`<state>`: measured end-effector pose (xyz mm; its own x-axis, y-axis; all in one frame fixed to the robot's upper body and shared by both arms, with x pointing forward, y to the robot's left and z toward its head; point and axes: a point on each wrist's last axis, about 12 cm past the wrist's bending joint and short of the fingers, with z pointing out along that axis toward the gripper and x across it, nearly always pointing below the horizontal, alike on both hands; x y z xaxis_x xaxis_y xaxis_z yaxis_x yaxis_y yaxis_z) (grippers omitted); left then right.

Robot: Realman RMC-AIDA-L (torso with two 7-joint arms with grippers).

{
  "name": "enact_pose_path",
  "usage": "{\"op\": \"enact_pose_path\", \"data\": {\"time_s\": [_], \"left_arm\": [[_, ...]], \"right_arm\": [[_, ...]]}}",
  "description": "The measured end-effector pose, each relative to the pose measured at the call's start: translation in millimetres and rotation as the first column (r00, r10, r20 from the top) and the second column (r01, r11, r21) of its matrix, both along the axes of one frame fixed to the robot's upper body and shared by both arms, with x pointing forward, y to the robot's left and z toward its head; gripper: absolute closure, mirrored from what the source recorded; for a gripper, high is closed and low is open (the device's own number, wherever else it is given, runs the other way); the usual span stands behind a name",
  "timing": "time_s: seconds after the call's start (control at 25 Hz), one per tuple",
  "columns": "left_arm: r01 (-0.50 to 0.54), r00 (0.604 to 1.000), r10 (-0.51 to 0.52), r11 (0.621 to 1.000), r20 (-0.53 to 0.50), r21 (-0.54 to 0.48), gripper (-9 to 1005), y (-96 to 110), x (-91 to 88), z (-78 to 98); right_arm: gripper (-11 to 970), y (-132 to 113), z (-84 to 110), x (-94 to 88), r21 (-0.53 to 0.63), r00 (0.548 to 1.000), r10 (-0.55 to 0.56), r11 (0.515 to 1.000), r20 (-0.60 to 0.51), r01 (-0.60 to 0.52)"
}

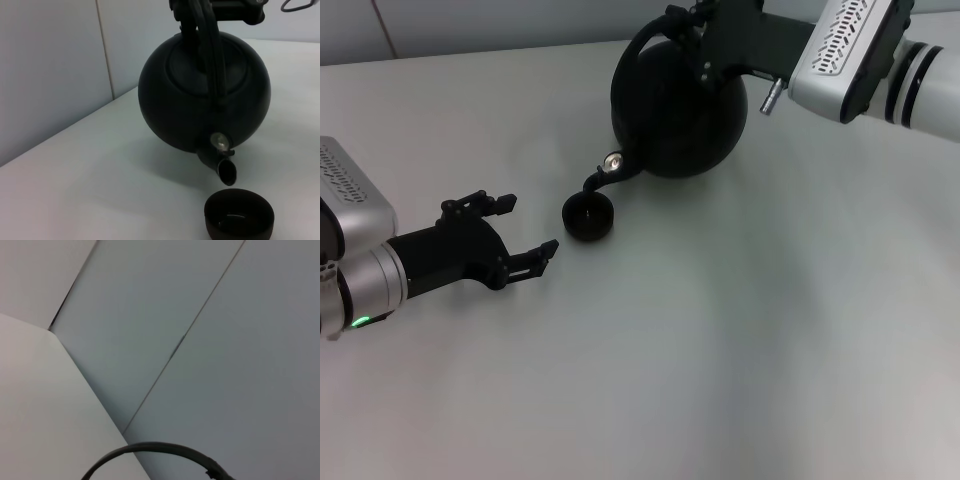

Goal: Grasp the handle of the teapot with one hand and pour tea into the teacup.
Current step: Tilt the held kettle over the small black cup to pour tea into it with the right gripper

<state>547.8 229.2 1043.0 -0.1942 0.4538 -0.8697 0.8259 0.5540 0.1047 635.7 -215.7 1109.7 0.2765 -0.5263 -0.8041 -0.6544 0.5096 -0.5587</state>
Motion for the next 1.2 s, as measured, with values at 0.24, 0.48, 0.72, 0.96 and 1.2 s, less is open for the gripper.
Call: {"op": "enact_pose_path", "data": {"time_s": [0.24, 0.48, 0.72, 0.96, 1.2], "left_arm": [[0.001, 1.000, -0.001, 1.000, 0.000, 0.000, 187, -0.3, 0.0, 0.0], [0.002, 1.000, -0.002, 1.000, 0.000, -0.001, 187, -0.3, 0.1, 0.3], [0.001, 1.000, -0.001, 1.000, 0.001, 0.000, 187, -0.3, 0.3, 0.3], [0.004, 1.000, -0.004, 1.000, 0.000, 0.000, 187, -0.9, 0.0, 0.2], [0.005, 1.000, -0.005, 1.000, -0.001, -0.001, 188, -1.4, 0.0, 0.4]], "right_arm": [[870, -0.2, 0.8, 0.2, -0.003, 1.000, 0.000, 1.000, 0.005, 0.000], [871, 5.2, -0.3, 0.8, -0.055, 1.000, 0.009, 0.998, 0.011, -0.009], [871, 7.1, -1.4, 0.8, -0.075, 1.000, 0.010, 0.997, 0.012, -0.009], [871, 7.3, -0.6, 1.1, -0.075, 1.000, 0.011, 0.997, 0.016, -0.009], [871, 8.7, -0.6, 0.5, -0.081, 1.000, 0.019, 0.997, 0.017, -0.017]]}}
